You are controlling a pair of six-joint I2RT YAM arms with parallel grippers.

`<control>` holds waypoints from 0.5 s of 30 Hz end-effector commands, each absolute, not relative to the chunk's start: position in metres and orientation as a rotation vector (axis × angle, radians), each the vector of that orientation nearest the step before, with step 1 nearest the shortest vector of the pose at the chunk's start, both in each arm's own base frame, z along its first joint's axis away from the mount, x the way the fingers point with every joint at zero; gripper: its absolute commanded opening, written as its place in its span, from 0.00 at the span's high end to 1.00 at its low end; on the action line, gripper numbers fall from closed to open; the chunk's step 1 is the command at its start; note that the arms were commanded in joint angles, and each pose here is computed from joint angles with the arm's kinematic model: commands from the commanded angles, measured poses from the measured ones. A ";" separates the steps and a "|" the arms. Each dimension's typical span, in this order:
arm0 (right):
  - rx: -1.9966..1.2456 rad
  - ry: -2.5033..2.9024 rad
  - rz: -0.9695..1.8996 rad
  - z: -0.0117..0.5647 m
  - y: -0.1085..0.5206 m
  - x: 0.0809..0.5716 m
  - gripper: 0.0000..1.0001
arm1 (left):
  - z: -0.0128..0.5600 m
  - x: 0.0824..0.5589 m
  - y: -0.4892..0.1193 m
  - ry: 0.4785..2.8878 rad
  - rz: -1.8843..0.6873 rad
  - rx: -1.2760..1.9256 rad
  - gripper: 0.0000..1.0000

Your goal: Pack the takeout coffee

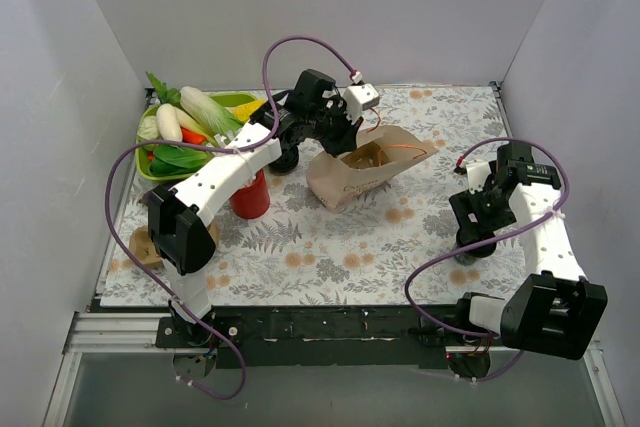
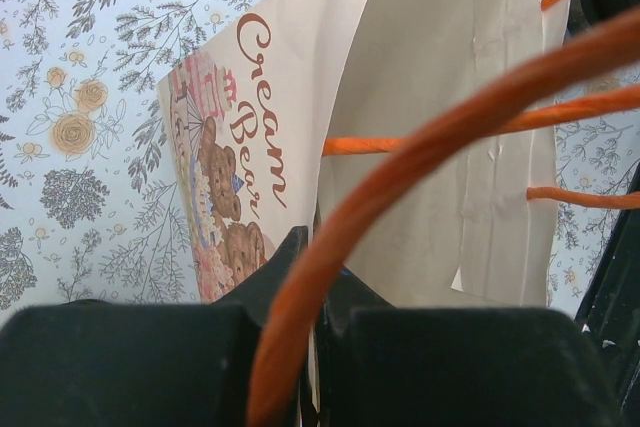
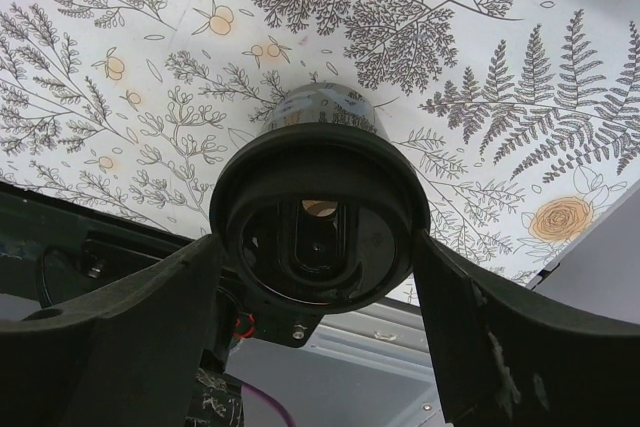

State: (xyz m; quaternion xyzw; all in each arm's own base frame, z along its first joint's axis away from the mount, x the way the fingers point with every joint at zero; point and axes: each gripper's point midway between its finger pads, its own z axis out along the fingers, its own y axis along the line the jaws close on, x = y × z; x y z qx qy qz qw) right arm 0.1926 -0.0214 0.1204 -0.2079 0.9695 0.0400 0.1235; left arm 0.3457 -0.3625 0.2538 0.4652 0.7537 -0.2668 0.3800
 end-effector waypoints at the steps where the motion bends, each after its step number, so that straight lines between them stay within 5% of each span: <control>1: -0.609 2.823 0.120 0.115 -0.022 0.196 0.18 | 0.265 0.337 -0.354 1.925 -0.678 1.178 1.00; 15: -0.617 2.905 0.075 0.097 -0.030 0.175 0.22 | 0.262 0.340 -0.354 1.929 -0.669 1.180 1.00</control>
